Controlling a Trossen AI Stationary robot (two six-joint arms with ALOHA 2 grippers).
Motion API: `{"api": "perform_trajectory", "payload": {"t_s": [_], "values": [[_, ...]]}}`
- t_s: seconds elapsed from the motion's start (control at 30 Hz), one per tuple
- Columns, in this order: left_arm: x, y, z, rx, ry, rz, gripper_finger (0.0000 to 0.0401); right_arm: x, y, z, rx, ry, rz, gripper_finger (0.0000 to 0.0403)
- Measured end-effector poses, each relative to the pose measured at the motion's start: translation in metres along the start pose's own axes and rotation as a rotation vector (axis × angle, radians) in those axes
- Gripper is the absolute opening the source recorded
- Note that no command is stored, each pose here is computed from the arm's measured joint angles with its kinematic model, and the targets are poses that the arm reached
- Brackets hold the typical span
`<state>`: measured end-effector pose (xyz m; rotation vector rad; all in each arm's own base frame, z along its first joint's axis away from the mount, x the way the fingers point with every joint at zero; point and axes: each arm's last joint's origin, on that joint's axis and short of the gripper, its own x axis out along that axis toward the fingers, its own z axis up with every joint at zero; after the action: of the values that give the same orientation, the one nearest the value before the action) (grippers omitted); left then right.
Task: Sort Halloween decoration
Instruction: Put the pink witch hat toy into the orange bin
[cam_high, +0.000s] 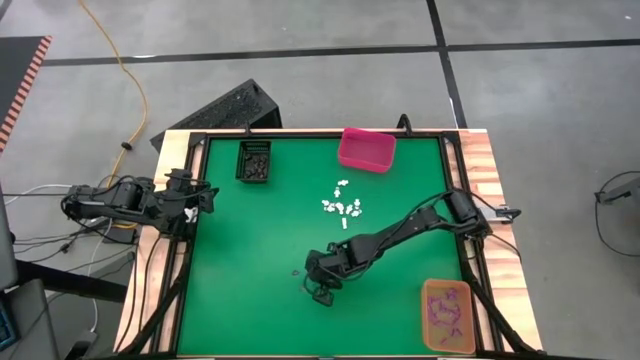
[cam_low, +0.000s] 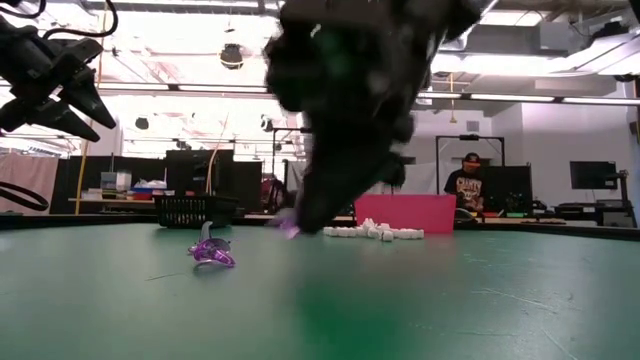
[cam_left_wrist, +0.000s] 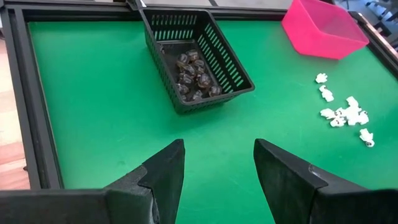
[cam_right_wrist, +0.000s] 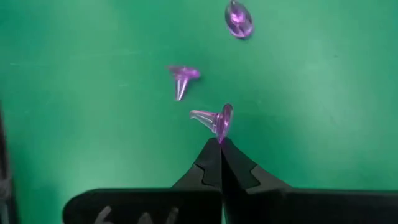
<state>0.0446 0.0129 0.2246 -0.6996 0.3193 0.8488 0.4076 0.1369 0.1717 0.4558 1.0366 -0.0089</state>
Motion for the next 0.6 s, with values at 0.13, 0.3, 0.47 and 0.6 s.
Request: {"api": "perform_trajectory", "payload": {"t_s": [0.13, 0.3, 0.47, 0.6], "values": [[0.0, 0.0, 0.0, -0.005, -0.005, 0.003, 0.0183, -0.025, 0.003, -0.002, -0.021, 0.036, -0.023, 0.0014], [0.0, 0.0, 0.0, -0.007, -0.009, 0.005, 0.0183, -0.064, 0.005, -0.013, -0.018, 0.129, -0.087, 0.0014], [0.0, 0.0, 0.0, -0.011, -0.002, 0.001, 0.0183, -0.107, 0.022, -0.04, 0.038, 0.185, -0.147, 0.0014], [0.0, 0.0, 0.0, -0.017, -0.002, 0.001, 0.0183, -0.135, 0.04, -0.068, 0.1, 0.226, -0.169, 0.0014]]}}
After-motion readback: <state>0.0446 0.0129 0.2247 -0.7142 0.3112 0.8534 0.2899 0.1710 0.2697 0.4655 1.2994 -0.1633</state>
